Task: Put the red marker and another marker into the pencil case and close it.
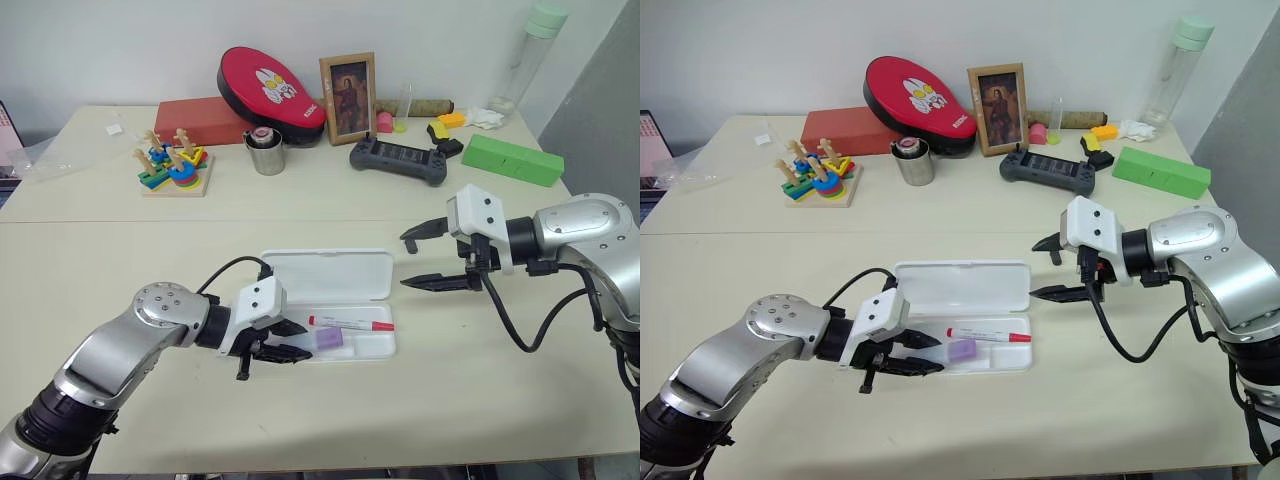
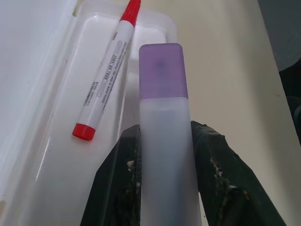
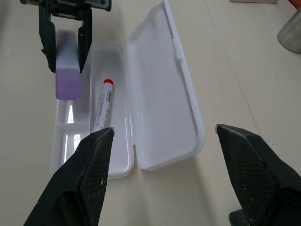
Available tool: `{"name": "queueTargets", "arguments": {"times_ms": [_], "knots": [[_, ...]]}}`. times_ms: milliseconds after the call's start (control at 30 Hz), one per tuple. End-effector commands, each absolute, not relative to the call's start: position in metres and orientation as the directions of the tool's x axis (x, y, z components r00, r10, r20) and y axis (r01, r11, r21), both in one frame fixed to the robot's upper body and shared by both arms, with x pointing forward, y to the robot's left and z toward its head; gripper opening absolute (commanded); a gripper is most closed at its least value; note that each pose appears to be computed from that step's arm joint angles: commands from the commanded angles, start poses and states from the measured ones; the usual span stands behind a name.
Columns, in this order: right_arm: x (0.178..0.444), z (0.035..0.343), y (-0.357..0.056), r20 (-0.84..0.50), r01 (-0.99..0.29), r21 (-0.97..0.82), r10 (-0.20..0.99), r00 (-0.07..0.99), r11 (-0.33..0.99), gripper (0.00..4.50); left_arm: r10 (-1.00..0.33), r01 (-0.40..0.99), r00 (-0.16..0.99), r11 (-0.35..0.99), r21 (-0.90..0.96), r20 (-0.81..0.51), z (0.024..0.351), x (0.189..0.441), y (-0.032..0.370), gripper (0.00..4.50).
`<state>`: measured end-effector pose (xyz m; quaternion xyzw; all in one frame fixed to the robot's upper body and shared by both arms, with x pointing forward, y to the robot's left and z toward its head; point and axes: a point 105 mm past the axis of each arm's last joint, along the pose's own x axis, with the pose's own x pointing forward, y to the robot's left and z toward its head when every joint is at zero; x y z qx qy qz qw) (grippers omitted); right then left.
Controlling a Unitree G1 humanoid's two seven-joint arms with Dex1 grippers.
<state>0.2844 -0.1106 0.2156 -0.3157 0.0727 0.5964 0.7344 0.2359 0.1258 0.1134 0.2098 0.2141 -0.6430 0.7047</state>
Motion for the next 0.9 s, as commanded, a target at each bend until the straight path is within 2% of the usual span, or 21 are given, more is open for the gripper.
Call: {"name": "queueTargets", "arguments": {"times_ms": [33, 267, 333, 633, 800, 900], "knots": [[0.281, 0.230, -0.112, -0.456, -0.897, -0.431, 0.836, 0.306, 0.094, 3.62, -0.812, 0.997, 0.068, 0.032, 0.073, -0.579, 0.116, 0.238, 0.123, 1.18], [0.280, 0.231, -0.111, -0.449, -0.896, -0.433, 0.837, 0.313, 0.103, 3.62, -0.809, 0.994, 0.077, 0.018, 0.107, -0.582, 0.114, 0.243, 0.122, 1.18], [0.280, 0.231, -0.111, -0.448, -0.896, -0.432, 0.837, 0.315, 0.106, 3.62, -0.812, 0.993, 0.084, 0.020, 0.115, -0.578, 0.115, 0.245, 0.121, 1.88], [0.280, 0.231, -0.112, -0.444, -0.895, -0.431, 0.838, 0.318, 0.111, 3.62, -0.831, 0.990, 0.096, 0.025, 0.136, -0.548, 0.120, 0.247, 0.116, 3.44], [0.280, 0.231, -0.113, -0.441, -0.895, -0.432, 0.838, 0.320, 0.114, 3.62, -0.849, 0.990, 0.107, 0.043, 0.135, -0.517, 0.133, 0.246, 0.116, 4.49], [0.279, 0.231, -0.114, -0.446, -0.895, -0.432, 0.835, 0.321, 0.113, 3.62, -0.865, 0.991, 0.110, 0.060, 0.116, -0.489, 0.149, 0.243, 0.118, 4.49]]}}
